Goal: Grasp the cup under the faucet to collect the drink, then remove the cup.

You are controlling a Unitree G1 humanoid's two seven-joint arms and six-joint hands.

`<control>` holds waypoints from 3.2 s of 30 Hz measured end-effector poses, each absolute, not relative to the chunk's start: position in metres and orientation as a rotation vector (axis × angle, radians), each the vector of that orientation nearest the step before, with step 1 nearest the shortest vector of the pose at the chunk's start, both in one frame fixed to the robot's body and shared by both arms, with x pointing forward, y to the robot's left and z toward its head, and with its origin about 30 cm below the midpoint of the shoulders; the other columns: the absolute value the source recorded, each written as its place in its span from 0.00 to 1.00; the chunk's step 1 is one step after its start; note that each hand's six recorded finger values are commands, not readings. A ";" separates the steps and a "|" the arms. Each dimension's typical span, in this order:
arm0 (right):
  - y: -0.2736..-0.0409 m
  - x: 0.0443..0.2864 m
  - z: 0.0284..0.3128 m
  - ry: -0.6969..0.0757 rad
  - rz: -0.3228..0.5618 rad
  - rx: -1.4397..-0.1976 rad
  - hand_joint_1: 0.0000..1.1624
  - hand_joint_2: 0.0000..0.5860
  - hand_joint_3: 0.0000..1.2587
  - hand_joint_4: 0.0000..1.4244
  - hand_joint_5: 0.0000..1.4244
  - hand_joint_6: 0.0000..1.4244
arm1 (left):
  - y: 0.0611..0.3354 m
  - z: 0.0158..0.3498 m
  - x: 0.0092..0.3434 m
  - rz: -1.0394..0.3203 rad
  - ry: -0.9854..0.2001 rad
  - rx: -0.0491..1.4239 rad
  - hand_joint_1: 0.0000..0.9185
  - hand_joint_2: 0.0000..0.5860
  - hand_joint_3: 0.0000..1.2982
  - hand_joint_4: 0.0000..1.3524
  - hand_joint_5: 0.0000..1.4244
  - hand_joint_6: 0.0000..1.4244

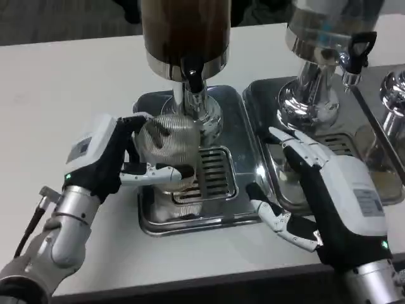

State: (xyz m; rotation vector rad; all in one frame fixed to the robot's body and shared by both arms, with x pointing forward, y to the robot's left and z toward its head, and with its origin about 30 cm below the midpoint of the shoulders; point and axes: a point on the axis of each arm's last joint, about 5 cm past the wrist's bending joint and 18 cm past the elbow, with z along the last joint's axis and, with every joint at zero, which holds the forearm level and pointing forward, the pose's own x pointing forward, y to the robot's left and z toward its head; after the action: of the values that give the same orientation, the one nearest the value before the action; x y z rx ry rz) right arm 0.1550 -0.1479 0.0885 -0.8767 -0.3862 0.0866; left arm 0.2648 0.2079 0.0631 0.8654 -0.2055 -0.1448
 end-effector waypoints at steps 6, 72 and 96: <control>-0.145 0.154 0.088 -0.385 0.082 -0.871 0.48 0.65 0.18 0.18 0.11 0.14 | 0.203 0.066 0.269 -0.179 -0.206 0.870 0.66 0.00 0.58 0.63 0.73 0.92; -0.144 0.153 0.087 -0.372 0.076 -0.843 0.48 0.65 0.20 0.19 0.13 0.15 | 0.229 0.093 0.259 -0.157 -0.493 0.838 0.13 0.02 0.23 0.00 0.08 0.05; -0.143 0.158 0.087 -0.382 0.090 -0.829 0.48 0.65 0.20 0.19 0.13 0.15 | 0.294 0.137 0.237 -0.079 -0.534 0.438 0.00 0.14 0.40 0.40 0.42 0.36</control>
State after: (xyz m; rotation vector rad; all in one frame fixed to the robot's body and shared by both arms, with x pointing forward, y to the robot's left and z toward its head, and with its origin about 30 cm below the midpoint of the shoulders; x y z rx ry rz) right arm 0.1581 -0.1433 0.0866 -0.8288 -0.3821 0.0901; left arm 0.2368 0.2938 0.1368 0.4384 -0.5342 -0.0794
